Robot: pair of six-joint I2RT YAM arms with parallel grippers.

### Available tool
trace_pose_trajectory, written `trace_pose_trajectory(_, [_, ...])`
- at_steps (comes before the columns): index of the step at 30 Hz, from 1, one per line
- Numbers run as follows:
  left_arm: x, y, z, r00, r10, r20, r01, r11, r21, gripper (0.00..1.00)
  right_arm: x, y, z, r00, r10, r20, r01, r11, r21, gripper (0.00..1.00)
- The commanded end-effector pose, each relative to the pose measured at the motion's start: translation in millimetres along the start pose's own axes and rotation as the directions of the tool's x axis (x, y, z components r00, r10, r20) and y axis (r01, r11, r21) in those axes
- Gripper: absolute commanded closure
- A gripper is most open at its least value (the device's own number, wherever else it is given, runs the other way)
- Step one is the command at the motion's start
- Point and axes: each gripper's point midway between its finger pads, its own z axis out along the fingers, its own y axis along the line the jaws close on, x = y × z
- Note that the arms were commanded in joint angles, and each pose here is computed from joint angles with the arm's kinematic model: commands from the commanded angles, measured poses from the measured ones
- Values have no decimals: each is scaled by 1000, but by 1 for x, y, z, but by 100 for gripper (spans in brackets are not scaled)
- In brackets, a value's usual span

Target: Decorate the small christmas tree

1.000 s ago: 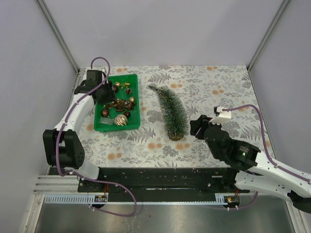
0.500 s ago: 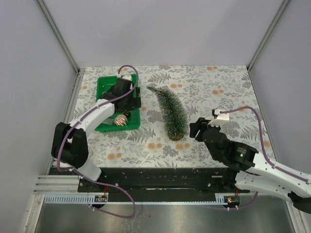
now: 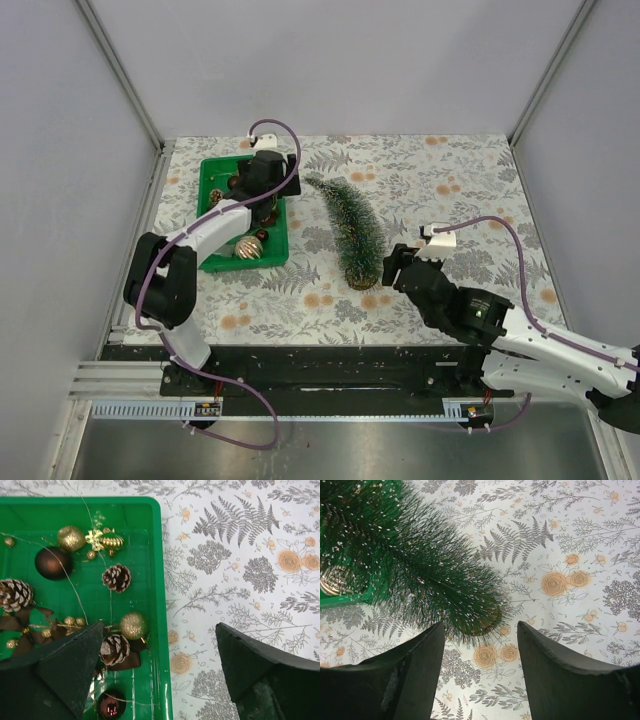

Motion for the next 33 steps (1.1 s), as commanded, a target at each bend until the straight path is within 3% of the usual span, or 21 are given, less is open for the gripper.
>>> trace_pose_trajectory(1, [-51,-5,4,984,29,175,-27,999,-17,1,-1,5,2,1000,9,14,-9,1000,-2,32])
trace_pose_trajectory(12, [-52,3,-6,986,9,169,3,998,-69,1,1,4,0,1000,19,7,-18,1000,-19,31])
trace_pose_trajectory(16, [-69,-7,-29,989,42,141,-33,997,-63,15,5,3,1,1000,22,-1,-22,1000,-19,30])
trace_pose_trajectory(18, [-75,0,-40,992,58,114,-43,991,-130,12,5,4,1,1000,23,-5,-23,1000,-20,30])
trace_pose_trajectory(20, [-71,4,-46,996,33,86,-20,989,-146,1,5,5,1,1000,23,-6,-23,1000,-21,30])
trace_pose_trajectory(24, [-57,16,-67,999,-18,31,22,989,-146,1,2,5,0,1000,24,-2,-24,999,-22,29])
trace_pose_trajectory(29, [-31,45,-81,998,-3,-70,-14,968,-249,1,5,2,-1,999,33,-6,-33,999,-18,29])
trace_pose_trajectory(33, [-11,77,-89,997,-40,-64,16,941,-338,6,11,3,2,999,30,-19,-30,999,-14,29])
